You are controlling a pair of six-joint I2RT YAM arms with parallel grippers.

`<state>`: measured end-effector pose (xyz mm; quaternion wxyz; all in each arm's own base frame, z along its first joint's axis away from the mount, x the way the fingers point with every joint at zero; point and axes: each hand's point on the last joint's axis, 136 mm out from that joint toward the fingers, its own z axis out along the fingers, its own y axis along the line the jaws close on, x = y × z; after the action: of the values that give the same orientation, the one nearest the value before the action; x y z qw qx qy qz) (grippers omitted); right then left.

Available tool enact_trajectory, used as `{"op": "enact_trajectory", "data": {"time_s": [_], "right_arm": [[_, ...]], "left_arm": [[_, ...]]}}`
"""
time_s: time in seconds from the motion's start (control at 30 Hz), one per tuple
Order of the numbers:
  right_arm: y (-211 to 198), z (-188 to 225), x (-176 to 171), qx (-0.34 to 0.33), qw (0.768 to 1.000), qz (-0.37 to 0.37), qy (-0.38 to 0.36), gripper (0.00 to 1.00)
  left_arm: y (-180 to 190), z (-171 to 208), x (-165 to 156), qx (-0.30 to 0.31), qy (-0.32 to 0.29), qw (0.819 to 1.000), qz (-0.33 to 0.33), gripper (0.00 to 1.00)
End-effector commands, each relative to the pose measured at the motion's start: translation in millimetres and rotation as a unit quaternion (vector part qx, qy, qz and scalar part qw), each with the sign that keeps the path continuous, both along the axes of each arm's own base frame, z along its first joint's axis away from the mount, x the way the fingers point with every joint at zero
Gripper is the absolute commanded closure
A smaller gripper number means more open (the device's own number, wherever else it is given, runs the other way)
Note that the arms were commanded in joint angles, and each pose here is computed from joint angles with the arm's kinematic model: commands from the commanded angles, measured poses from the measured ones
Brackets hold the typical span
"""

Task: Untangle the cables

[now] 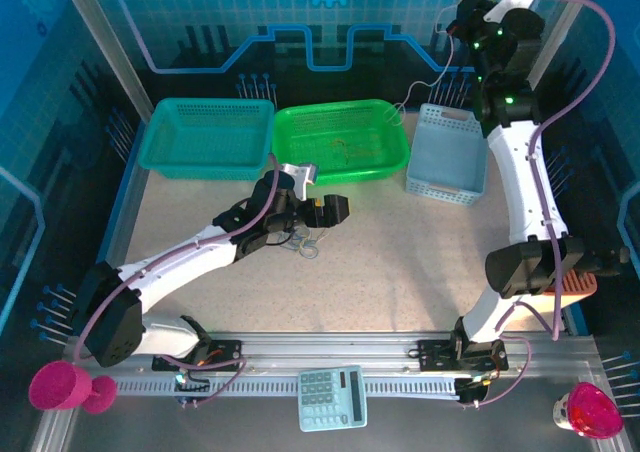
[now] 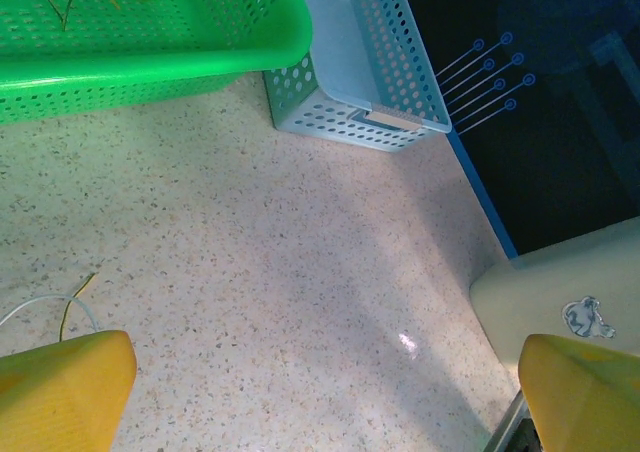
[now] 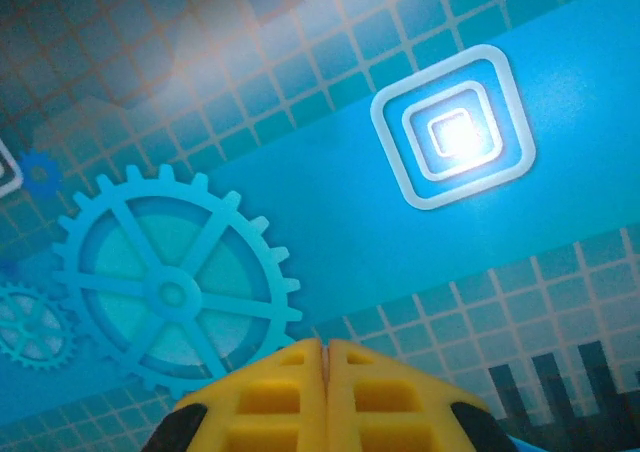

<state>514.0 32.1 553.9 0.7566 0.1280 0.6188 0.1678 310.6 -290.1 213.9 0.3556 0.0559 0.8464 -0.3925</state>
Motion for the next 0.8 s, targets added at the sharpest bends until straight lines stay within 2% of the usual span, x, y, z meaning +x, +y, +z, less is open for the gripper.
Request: {"op": "enact_trajectory", "data": {"time_s": [0.0, 0.33, 0.6, 0.77], "right_arm": [[-12, 18, -1, -0.01, 0.998, -0.054, -0.045, 1.0], [-44, 1, 3, 0.0, 0.995, -0.101, -0.016, 1.0], [-49, -68, 11, 0.037, 0.987, -0.138, 0.072, 0.97], [-36, -102, 12, 0.032, 0.98, -0.165, 0.105, 0.95]], "left_arm": [[1, 20, -1, -0.004, -0.019, 1.0, 0.001, 0.01], [1, 18, -1, -0.008, -0.019, 1.0, 0.003, 0.01], [0, 21, -1, -0.015, -0.019, 1.0, 0.001, 0.01], [2, 23, -3, -0.014, -0.021, 1.0, 0.002, 0.01]]}}
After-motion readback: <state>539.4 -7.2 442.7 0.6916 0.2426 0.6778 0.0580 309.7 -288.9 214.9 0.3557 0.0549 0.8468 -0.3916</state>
